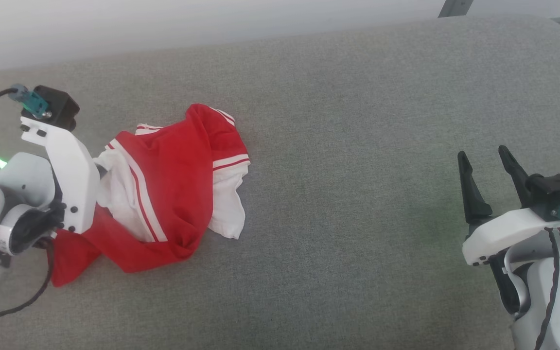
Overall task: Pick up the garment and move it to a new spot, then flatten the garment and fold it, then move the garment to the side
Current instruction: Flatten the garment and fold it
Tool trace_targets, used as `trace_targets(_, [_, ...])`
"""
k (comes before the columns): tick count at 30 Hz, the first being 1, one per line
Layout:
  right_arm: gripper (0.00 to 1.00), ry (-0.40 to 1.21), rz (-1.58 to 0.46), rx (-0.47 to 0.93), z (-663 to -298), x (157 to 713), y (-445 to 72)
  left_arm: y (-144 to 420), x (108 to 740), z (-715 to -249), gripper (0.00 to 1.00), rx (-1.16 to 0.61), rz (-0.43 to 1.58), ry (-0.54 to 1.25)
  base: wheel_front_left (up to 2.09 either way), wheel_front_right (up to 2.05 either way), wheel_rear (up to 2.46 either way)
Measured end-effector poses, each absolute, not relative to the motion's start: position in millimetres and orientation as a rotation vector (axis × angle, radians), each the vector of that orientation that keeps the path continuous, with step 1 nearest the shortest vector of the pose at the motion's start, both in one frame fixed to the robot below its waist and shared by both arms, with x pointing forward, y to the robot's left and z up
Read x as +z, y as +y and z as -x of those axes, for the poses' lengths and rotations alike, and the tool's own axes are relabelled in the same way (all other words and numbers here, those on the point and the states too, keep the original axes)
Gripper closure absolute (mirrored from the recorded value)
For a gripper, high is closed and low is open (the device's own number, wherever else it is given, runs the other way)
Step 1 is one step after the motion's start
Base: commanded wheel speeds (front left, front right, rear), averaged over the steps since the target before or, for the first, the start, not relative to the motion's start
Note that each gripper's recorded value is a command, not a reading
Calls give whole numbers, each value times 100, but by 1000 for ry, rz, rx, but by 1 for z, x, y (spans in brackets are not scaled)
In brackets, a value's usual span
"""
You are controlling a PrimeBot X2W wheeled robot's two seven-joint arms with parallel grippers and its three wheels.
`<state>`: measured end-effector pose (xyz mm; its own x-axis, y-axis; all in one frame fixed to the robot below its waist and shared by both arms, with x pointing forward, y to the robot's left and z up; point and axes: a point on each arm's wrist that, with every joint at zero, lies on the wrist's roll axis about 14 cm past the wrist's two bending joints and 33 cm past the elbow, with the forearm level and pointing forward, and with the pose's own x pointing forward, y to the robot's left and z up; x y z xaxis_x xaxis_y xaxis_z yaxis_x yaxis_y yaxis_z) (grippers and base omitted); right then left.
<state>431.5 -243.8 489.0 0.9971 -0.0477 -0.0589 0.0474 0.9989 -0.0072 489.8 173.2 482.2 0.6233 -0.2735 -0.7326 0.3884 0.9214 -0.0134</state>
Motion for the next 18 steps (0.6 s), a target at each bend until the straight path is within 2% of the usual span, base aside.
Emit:
trace_targets(6, [0, 62, 6, -50, -429, 488, -244, 185, 507, -493, 100, -354, -183, 755, 0, 0, 0])
trace_targets(12, [0, 63, 3, -47, -430, 488, -242, 227, 538, -494, 100, -229, -196, 698, 0, 0, 0])
trace_targets(18, [0, 78, 0, -35, -431, 483, -237, 284, 543, -485, 100, -55, -221, 701, 0, 0, 0])
